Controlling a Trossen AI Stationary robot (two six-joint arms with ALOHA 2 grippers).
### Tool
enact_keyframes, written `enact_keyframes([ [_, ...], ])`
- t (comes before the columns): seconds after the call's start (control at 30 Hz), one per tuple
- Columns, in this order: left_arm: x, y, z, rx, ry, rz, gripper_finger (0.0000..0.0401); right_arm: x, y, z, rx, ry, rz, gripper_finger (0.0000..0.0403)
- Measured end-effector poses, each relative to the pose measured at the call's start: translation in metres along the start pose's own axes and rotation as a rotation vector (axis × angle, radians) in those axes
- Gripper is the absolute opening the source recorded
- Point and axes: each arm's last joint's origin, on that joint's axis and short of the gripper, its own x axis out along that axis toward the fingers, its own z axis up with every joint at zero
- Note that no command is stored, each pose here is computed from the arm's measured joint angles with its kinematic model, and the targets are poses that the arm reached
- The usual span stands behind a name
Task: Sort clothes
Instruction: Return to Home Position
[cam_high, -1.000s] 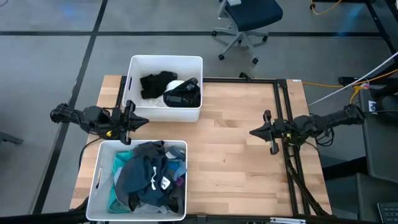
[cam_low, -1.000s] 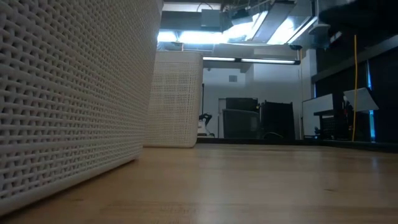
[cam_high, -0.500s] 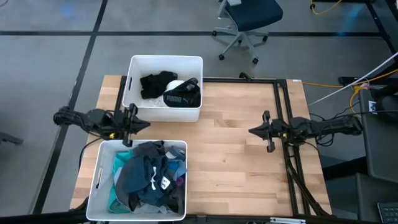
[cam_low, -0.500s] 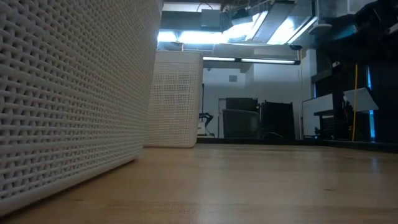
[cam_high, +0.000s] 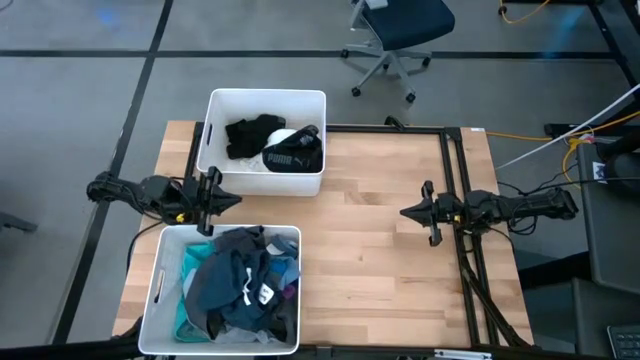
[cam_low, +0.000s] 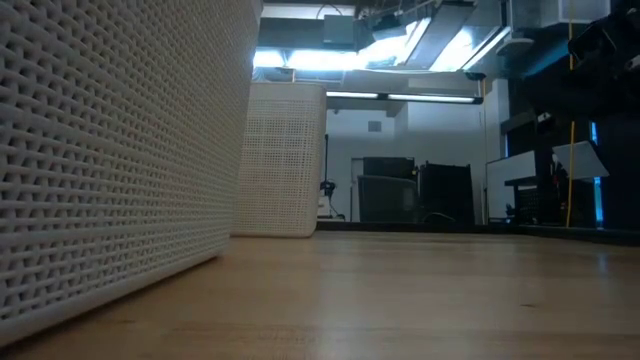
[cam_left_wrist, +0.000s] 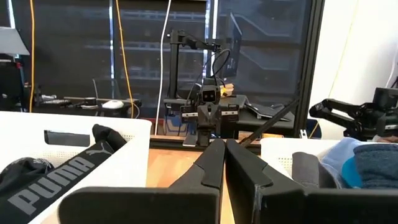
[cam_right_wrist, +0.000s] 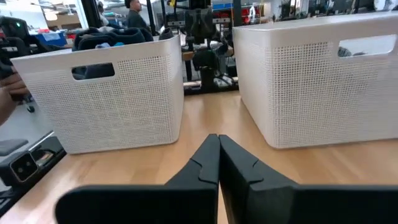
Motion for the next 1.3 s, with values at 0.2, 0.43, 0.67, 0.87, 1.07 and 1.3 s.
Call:
enact_keyframes([
  [0.2,0.0001,0.0000,-0.0022,-0.078,0.016,0.002,0.0005,0.0001,-0.0001,-0.0012,0.026,0.010,-0.001,0.0005],
  [0.43,0.0007,-0.0004,-0.0063,-0.172,0.042,0.002,0.0005,0.0001,-0.0002,-0.0017,0.025,0.012,-0.001,0.0005],
  [0.67,0.0005,-0.0002,-0.0038,-0.184,0.024,0.001,0.0005,0.0001,-0.0002,-0.0021,0.025,0.015,-0.002,0.0005],
  [0.87,0.0005,-0.0002,-0.0037,-0.186,0.024,0.002,0.0005,0.0002,-0.0002,-0.0024,0.025,0.016,-0.002,0.0005],
  [1.07,0.0004,-0.0002,-0.0029,-0.188,0.019,0.001,0.0005,0.0002,-0.0002,-0.0025,0.025,0.016,-0.002,0.0005],
  [1.3,0.0004,-0.0002,-0.0026,-0.191,0.017,0.001,0.0005,0.0002,-0.0003,-0.0026,0.025,0.017,-0.003,0.0005],
])
